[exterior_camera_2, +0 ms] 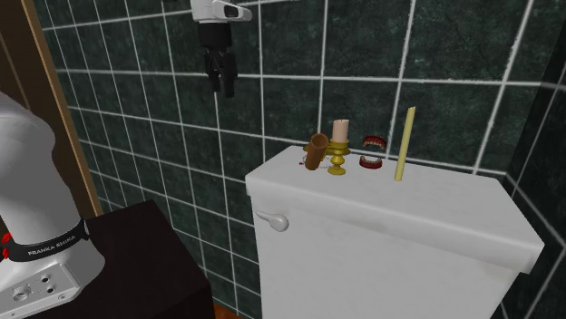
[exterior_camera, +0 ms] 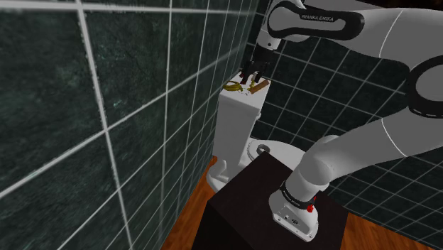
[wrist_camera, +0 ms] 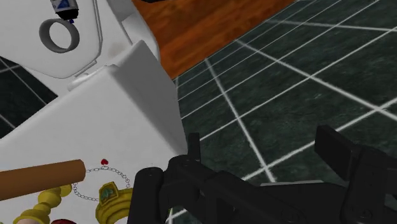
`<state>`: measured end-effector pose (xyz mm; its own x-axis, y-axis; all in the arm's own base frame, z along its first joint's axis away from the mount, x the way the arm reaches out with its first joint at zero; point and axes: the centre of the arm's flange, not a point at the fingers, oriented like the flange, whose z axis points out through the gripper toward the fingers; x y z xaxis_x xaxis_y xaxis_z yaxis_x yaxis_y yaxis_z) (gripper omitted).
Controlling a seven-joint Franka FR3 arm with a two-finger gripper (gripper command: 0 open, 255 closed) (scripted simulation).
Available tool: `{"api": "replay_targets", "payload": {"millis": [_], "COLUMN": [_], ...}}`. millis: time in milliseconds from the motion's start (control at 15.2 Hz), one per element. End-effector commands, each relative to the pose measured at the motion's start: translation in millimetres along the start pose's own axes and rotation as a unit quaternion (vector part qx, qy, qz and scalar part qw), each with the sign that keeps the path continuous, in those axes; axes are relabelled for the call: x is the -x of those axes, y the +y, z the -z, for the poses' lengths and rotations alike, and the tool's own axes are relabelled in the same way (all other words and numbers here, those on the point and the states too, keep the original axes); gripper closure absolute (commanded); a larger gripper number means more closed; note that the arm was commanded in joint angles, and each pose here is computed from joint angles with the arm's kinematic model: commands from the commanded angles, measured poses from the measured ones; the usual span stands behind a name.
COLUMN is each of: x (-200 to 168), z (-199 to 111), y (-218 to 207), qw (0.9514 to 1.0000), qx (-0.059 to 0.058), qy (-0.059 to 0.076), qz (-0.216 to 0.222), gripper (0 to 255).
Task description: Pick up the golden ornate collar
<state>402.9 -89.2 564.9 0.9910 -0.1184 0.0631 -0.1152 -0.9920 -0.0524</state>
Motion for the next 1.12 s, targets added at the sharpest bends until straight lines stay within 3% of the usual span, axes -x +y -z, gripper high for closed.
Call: {"api": "replay_targets", "payload": {"millis": [0,1056], "x": [-15,-149], "z": [-11,-85], "y": [15,148], "qw": [0.9999,0.9932], "qx": [0.0,0.0], "qy": [0.005,0.043], "qz": [-0.012,-0.109], "gripper": [0,0]}}
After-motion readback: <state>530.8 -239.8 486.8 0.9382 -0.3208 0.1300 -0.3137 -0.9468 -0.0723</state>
